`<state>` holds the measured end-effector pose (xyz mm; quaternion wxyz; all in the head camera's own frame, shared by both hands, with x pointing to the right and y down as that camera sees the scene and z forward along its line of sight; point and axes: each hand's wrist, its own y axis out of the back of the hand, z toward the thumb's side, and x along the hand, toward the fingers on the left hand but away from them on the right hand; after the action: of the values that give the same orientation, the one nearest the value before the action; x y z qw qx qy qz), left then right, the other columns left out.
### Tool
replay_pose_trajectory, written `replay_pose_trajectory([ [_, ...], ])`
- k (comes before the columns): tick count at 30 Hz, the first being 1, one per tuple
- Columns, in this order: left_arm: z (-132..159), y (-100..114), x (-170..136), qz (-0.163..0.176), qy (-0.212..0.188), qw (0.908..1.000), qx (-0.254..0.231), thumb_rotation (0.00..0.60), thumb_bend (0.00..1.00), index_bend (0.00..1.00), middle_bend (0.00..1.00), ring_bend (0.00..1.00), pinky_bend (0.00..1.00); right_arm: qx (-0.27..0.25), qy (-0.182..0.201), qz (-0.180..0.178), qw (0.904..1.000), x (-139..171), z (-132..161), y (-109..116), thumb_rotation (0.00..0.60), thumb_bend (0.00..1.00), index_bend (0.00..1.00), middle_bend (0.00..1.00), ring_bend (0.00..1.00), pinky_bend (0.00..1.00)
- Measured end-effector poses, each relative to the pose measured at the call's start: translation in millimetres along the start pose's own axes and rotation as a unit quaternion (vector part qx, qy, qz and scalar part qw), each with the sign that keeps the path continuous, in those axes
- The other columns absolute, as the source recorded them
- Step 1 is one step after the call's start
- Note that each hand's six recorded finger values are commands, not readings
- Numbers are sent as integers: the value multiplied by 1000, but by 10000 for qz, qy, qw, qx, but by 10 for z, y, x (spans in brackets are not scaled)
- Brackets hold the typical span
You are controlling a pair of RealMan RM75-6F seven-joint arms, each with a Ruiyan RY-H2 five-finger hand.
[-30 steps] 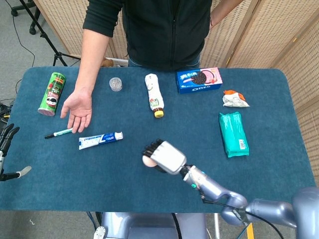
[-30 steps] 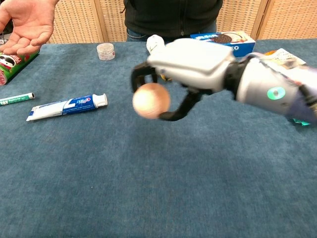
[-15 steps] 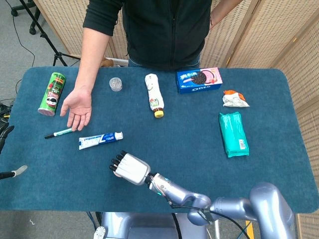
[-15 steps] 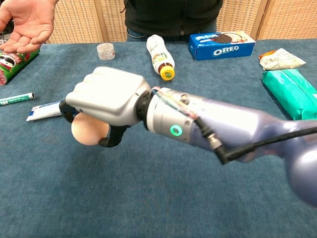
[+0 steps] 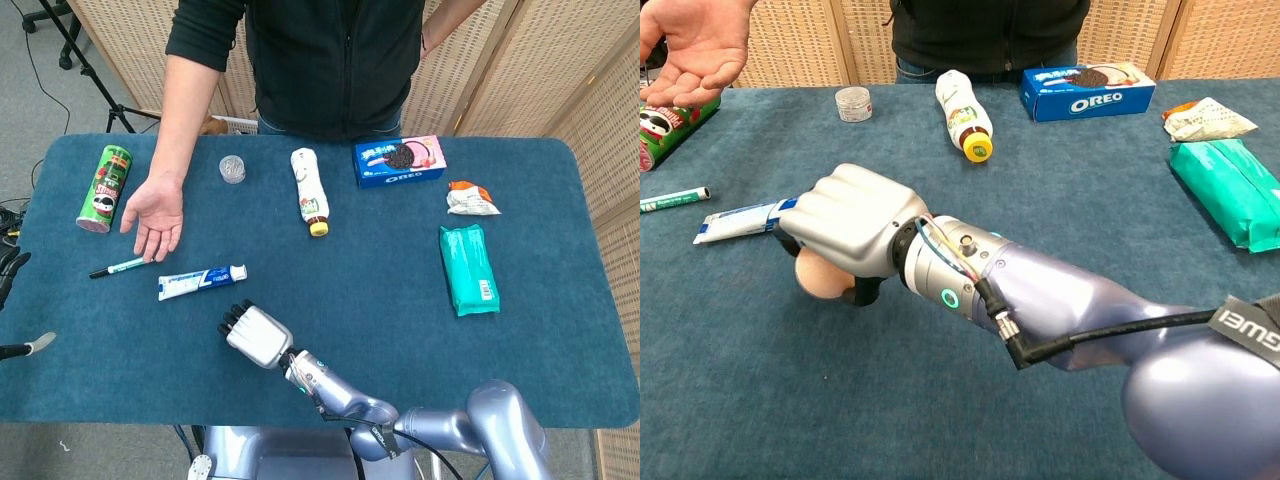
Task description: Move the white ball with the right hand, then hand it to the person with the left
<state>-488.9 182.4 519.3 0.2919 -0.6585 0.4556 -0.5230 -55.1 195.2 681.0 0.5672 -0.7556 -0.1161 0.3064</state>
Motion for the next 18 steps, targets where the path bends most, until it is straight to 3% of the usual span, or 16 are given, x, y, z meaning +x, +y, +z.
replay_pose_trajectory([
  [5, 14, -17, 2, -14, 7, 10000, 36, 600, 0, 0, 0, 0, 0, -311, -137, 174, 9993, 52, 26, 27, 600, 0, 80, 0, 0, 160],
  [10, 37, -36, -4, -21, -3, 10000, 70, 600, 0, 0, 0, 0, 0, -331, -120, 102, 9993, 155, -1, 168, 600, 0, 80, 0, 0, 160],
  [18, 73, -68, -8, -52, -61, 9999, 133, 600, 0, 0, 0, 0, 0, 5, -266, -169, 9995, 451, -434, 427, 600, 0, 80, 0, 0, 160],
])
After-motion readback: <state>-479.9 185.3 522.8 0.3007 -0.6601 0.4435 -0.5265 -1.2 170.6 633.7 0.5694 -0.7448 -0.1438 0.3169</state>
